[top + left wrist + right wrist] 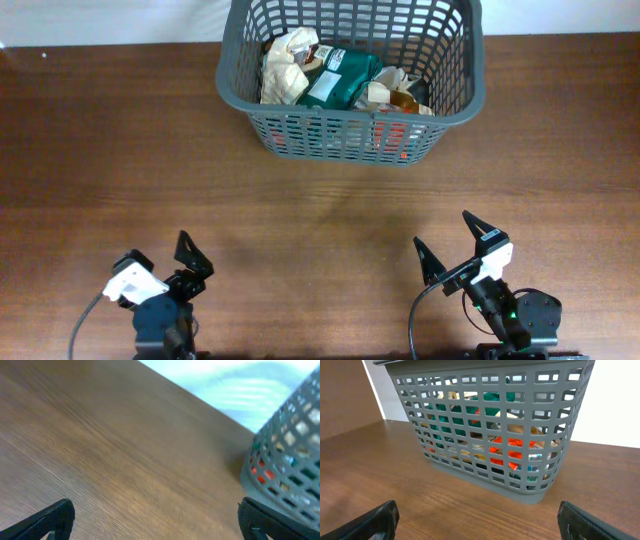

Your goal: Pack container

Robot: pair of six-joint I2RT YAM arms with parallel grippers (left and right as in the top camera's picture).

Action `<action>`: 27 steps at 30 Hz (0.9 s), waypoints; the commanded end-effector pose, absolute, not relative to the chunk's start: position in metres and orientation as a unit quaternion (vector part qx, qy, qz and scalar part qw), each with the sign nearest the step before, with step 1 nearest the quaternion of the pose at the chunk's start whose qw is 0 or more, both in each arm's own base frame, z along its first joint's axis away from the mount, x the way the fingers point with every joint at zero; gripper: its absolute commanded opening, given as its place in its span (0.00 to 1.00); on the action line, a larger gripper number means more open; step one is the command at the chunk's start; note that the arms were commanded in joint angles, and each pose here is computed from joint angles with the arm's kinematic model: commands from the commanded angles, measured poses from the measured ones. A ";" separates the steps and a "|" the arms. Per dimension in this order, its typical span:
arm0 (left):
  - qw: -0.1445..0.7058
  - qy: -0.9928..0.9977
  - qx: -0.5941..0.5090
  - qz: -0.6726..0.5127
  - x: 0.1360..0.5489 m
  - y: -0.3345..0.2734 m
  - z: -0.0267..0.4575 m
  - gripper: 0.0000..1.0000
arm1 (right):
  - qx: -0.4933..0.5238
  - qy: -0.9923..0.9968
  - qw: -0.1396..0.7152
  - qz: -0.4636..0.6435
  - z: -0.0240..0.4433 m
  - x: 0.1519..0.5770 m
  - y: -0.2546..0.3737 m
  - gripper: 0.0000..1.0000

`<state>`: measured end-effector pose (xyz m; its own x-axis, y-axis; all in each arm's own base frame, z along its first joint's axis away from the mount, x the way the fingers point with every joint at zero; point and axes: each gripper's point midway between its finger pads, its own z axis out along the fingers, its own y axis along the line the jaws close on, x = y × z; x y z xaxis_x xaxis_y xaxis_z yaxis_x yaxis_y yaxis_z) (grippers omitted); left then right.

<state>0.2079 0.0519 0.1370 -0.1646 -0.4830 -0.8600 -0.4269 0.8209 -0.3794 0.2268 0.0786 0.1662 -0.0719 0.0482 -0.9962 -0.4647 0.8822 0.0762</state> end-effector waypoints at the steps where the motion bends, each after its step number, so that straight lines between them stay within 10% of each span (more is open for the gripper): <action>1: 0.563 0.777 -0.277 -0.048 0.213 0.041 0.120 0.99 | -0.144 0.707 0.665 0.192 0.164 0.227 0.078 0.99; 19: 0.564 0.775 -0.282 -0.040 0.213 0.044 0.119 0.99 | -0.144 0.707 0.665 0.192 0.164 0.227 0.078 0.99; 27: 0.683 0.666 -0.295 -0.058 0.226 0.056 0.193 0.99 | -0.144 0.707 0.665 0.192 0.164 0.227 0.078 0.99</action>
<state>0.2282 0.0454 0.1840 0.0383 -0.4910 -0.8703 -0.2863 0.8290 -0.4803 0.2267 0.0786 0.1662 -0.0716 0.0475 -0.9963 -0.4651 0.8820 0.0755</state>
